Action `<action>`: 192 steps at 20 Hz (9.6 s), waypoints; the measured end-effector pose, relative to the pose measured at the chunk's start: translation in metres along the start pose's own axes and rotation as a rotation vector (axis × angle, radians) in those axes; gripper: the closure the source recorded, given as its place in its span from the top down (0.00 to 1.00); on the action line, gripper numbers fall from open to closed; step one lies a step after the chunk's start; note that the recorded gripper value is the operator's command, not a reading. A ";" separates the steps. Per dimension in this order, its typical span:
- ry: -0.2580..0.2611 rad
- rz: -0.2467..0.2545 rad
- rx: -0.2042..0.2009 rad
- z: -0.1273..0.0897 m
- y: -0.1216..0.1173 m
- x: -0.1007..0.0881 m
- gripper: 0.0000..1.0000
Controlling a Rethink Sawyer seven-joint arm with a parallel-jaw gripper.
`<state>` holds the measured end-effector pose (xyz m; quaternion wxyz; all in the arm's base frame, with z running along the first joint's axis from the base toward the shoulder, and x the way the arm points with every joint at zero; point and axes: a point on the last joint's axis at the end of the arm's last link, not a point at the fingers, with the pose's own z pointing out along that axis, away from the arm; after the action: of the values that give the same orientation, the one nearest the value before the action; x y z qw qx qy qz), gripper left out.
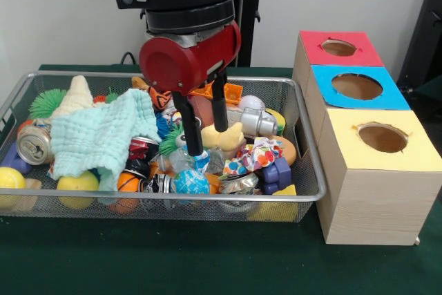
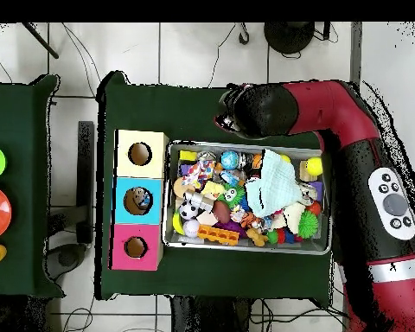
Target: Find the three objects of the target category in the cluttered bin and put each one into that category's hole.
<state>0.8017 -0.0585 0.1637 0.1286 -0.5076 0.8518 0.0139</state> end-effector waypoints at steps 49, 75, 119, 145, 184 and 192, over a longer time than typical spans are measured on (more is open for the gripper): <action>0.009 -0.130 0.004 0.029 -0.010 0.014 1.00; 0.079 -0.265 -0.035 0.068 0.002 0.032 1.00; 0.272 -0.219 -0.234 0.087 0.032 0.094 1.00; 0.112 -0.141 -0.137 0.110 0.101 0.212 1.00; -0.013 -0.076 -0.233 0.096 0.130 0.145 1.00; -0.019 -0.084 -0.220 0.098 0.130 0.138 1.00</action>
<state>0.6461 -0.0997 0.0232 0.0806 -0.5540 0.8218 0.1066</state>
